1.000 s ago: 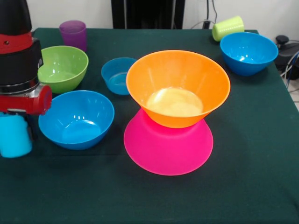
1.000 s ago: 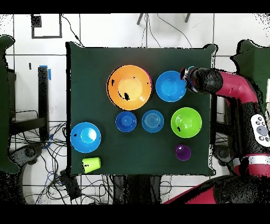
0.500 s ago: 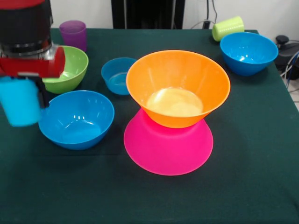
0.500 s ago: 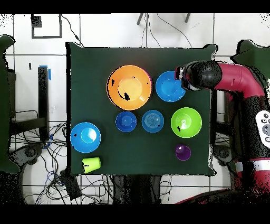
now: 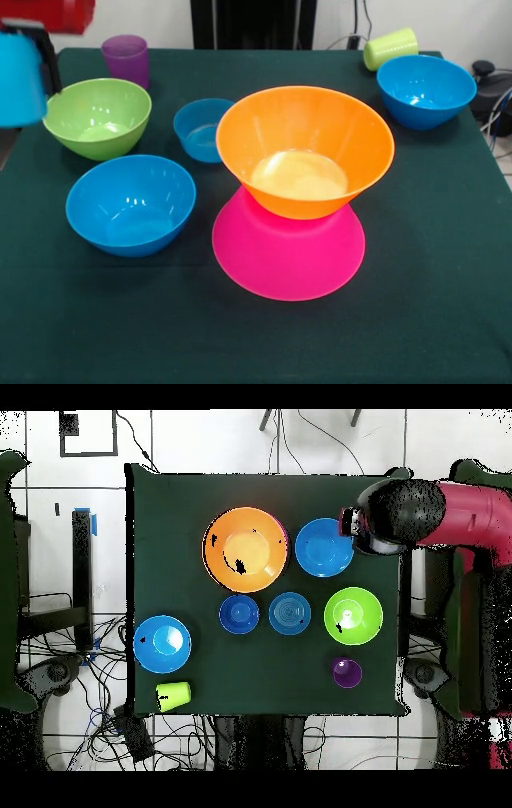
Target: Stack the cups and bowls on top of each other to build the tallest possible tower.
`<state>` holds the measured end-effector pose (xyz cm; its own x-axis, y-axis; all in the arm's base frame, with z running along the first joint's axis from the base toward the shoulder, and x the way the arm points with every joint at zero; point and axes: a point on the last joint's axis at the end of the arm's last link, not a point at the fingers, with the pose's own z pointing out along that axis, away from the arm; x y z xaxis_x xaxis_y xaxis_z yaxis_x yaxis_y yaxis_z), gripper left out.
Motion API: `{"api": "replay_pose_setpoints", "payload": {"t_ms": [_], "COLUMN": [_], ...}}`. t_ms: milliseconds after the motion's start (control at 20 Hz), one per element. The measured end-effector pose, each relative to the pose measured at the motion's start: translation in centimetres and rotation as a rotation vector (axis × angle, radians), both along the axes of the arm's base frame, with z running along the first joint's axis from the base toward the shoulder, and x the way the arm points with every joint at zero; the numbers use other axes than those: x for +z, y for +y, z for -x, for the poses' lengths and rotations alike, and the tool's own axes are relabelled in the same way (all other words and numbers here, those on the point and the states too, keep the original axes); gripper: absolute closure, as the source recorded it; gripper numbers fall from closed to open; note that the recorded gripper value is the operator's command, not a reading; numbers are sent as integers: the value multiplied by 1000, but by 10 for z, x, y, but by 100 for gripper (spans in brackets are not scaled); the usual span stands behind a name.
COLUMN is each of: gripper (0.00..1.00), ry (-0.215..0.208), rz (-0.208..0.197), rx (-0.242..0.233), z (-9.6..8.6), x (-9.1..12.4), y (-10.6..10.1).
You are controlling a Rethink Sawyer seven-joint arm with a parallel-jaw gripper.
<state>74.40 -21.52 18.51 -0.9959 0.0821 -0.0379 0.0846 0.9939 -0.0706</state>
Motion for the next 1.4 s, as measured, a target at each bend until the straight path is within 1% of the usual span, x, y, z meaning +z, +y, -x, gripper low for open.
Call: {"api": "replay_pose_setpoints", "payload": {"t_ms": [50,100,250,300,350,400,500,550,600,650,750,850,900,950,1100,1150,1250,1300,1350,1400], "gripper": [100,100,100,100,100,100,100,100,100,100,100,100,100,100,100,100,100,100,100,100], "ry": [2,6,12,14,14,13,13,16,19,22,38,55,71,83,101,113,124,127,128,126], "rz": [7,21,40,49,53,56,52,38,30,23,-1,-13,-20,-22,-24,-25,-25,-25,-21,-20], "rx": [-1,-2,0,3,6,12,18,26,29,32,38,42,46,47,49,44,35,30,17,12], "z": [1,3,6,9,10,13,15,19,21,23,30,37,44,49,56,60,65,66,69,70], "x": [7,21,42,52,57,66,75,83,87,89,93,95,95,94,92,90,87,85,81,79], "y": [0,0,4,9,12,19,29,44,52,58,80,96,113,125,144,157,172,178,191,195]}}
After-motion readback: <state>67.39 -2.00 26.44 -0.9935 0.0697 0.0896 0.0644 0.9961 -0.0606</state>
